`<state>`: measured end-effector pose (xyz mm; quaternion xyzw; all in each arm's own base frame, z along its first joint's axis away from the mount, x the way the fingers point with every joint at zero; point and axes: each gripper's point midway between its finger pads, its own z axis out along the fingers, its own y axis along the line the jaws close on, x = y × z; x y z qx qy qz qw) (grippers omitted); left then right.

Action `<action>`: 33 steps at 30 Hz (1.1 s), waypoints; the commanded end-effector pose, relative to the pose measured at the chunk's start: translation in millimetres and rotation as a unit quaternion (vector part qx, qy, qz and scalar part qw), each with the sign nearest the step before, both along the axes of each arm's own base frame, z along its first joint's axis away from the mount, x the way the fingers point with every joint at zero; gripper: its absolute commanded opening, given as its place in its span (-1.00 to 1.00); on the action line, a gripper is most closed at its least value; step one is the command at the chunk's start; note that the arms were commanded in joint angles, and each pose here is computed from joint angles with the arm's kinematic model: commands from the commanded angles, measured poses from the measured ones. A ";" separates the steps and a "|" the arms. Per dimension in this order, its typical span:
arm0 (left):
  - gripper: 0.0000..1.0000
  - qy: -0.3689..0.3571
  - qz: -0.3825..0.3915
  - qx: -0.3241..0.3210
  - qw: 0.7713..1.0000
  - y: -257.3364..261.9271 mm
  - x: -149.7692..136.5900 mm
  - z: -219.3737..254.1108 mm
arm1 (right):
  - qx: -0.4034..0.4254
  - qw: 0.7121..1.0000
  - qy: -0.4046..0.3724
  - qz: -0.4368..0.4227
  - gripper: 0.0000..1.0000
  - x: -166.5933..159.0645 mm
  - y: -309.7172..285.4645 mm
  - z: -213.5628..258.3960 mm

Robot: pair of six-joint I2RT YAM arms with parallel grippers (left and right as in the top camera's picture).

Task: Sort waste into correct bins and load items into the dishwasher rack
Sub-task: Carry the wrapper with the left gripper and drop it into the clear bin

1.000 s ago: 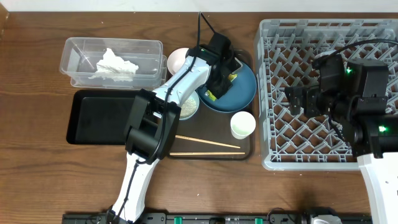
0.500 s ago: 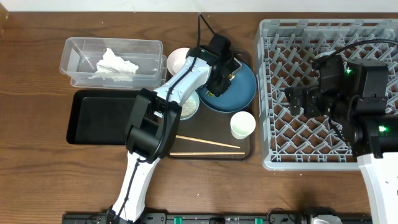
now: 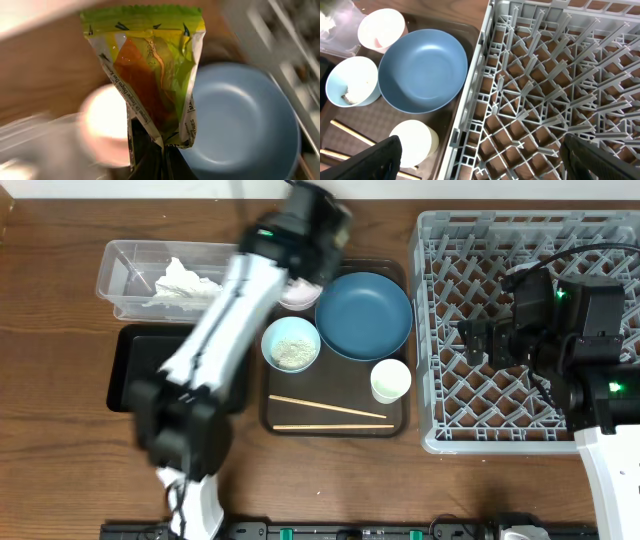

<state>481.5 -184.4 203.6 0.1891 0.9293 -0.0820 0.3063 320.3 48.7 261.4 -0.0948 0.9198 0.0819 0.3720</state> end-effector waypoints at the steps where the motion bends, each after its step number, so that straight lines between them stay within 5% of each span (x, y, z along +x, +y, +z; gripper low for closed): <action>1: -0.88 -0.012 0.144 0.023 0.989 71.4 15.0 12.9 | 0.002 1.000 -0.007 0.008 0.98 0.7 3.8 5.3; 12: -0.80 0.067 0.354 0.001 0.933 189.9 16.2 -48.1 | 0.002 1.000 -0.008 0.008 0.99 1.6 3.9 5.4; 14: -0.66 0.077 0.359 0.005 0.930 196.0 18.0 -59.8 | 0.002 1.000 -0.007 0.009 0.98 2.9 4.1 4.6; 18: 0.03 0.085 0.362 0.008 0.928 198.4 22.2 -74.2 | 0.002 1.000 -0.002 0.009 0.99 4.0 4.2 1.6; 21: 0.27 0.081 0.361 0.006 0.929 198.3 24.5 -74.0 | 0.008 1.000 0.001 0.014 0.99 4.3 6.9 0.4; 28: 0.37 0.079 0.354 -0.007 0.932 193.6 24.5 -65.7 | 0.009 1.000 0.008 0.016 0.98 5.2 7.9 -3.2; 33: 0.37 0.090 0.249 -0.073 0.961 154.3 10.9 -29.2 | 0.009 1.000 0.005 0.016 0.98 6.4 8.0 -2.3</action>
